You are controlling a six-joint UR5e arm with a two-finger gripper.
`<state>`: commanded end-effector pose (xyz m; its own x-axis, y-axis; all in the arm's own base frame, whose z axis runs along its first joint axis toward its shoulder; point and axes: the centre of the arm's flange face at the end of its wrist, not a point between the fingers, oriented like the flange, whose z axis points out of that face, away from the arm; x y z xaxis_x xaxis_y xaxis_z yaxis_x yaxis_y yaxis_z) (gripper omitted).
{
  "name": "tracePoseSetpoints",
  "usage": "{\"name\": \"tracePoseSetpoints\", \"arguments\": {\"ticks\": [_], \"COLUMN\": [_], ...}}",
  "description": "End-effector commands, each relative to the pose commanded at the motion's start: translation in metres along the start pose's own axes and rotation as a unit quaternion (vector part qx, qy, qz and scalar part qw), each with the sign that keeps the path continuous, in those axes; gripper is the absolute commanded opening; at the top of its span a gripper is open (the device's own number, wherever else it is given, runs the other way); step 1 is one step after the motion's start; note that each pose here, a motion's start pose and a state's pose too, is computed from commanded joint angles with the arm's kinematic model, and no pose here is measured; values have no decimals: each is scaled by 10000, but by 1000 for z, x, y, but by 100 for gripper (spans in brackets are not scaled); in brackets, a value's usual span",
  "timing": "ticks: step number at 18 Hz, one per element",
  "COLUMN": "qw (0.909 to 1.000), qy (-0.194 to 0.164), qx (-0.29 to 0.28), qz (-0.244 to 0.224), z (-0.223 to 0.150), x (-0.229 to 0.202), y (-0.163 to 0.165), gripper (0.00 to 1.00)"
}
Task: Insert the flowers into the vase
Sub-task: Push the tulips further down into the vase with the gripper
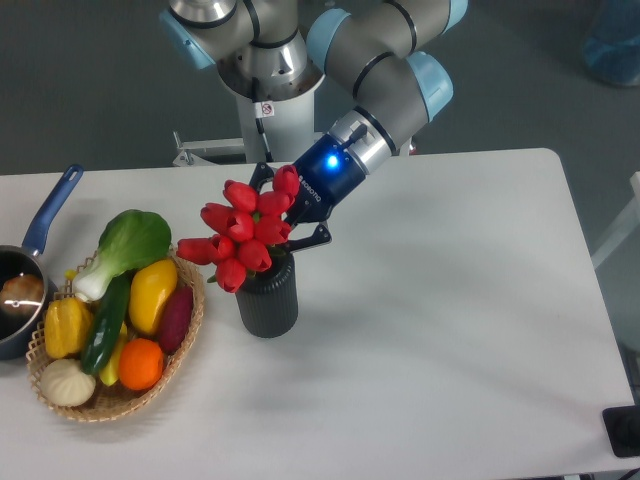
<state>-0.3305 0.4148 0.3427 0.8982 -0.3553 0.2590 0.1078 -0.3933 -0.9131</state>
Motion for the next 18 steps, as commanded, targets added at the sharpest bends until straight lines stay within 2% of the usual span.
{"name": "tracePoseSetpoints", "arguments": {"ticks": [4, 6, 8, 9, 10, 14, 15, 17, 18], "qw": [10000, 10000, 10000, 9999, 9999, 9999, 9999, 9999, 9999], "qy": [54, 61, 66, 66, 69, 55, 48, 36, 38], "qx": [-13, -14, -14, -14, -15, -74, -120, -148, -149], "qz": [2, 32, 64, 79, 72, 80, 73, 71, 56], "z": [5, 6, 6, 6, 6, 6, 6, 6, 6], "x": [0, 0, -1, -1, -1, 0, 0, -1, -1], "y": [13, 17, 19, 19, 19, 20, 21, 22, 22], "gripper": [12, 20, 36, 60, 70, 76, 79, 97, 97]}}
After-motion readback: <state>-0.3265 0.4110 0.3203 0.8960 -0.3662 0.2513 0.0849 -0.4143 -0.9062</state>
